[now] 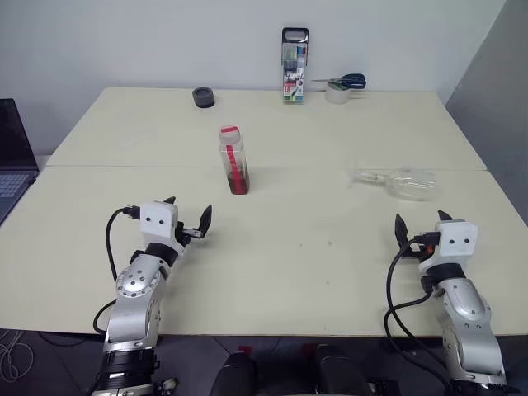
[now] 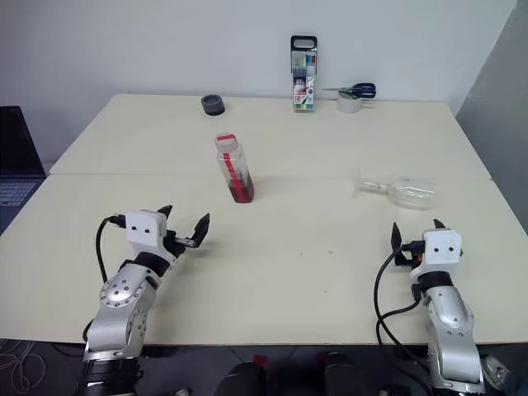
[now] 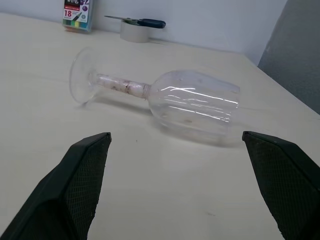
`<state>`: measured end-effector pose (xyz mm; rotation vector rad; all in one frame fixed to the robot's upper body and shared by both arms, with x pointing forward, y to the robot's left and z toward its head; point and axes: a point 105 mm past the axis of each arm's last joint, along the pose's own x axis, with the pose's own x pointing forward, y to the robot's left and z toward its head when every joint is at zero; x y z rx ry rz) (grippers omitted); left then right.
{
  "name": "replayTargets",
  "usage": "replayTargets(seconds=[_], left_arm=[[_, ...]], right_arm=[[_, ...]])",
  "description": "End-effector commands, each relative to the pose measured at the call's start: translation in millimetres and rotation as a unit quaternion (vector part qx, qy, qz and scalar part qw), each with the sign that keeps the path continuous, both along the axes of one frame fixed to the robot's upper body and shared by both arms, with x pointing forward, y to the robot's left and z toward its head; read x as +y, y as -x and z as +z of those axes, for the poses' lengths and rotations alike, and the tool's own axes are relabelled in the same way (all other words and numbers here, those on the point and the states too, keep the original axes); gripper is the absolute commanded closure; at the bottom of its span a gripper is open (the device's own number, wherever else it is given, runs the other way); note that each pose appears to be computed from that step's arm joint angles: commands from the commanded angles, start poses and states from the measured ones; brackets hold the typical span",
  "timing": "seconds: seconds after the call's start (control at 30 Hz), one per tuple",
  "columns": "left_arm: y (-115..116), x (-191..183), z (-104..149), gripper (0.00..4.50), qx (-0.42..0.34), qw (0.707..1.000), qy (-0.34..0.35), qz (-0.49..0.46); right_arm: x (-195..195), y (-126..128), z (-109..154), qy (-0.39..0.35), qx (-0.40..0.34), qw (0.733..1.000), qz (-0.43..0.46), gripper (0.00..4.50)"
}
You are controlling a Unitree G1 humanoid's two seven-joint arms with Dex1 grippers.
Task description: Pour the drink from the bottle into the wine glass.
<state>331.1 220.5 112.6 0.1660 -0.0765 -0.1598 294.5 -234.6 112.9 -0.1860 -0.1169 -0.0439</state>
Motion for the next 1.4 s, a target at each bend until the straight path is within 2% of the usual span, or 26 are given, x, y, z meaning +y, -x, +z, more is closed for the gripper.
replayTargets(seconds=[0.03,0.23,0.43,0.6,0.67,0.77,0.83,1.1,1.4], left_arm=[[-0.3,-3.2,12.2,0.02,-0.021,1.000,-0.013,-0.012],[1.6,-2.5,11.9,0.02,-0.024,1.000,-0.008,-0.012],[1.0,-14.2,7.1,0.02,-0.005,0.998,0.016,-0.053],[-3.7,-28.0,8.2,0.02,-0.004,0.998,0.015,-0.065],[-8.2,-31.6,10.0,0.02,-0.007,0.998,0.011,-0.060],[-17.2,-41.4,15.3,0.02,-0.015,0.998,0.002,-0.057],[-24.0,-48.4,22.1,0.02,-0.026,0.998,0.004,-0.054],[-38.4,-72.2,23.9,0.02,-0.019,0.997,0.016,-0.066],[-55.3,-82.9,36.2,0.02,-0.041,0.998,0.019,-0.049]], right_arm=[[-4.5,0.5,12.6,0.003,-0.027,1.000,-0.004,0.00],[-0.6,1.0,11.3,-0.001,-0.027,1.000,0.002,0.00],[0.2,-0.6,14.5,0.008,-0.033,0.999,0.009,0.00],[26.3,-0.2,22.2,-0.004,-0.027,0.993,0.111,0.00],[47.3,3.4,28.4,-0.010,-0.015,0.982,0.187,0.00],[76.9,16.3,39.0,-0.008,0.017,0.951,0.309,0.00],[84.5,22.2,44.6,-0.005,0.036,0.934,0.355,0.00],[96.4,31.5,57.0,0.025,0.072,0.902,0.424,0.00],[96.6,27.7,64.6,0.037,0.066,0.898,0.433,0.00]])
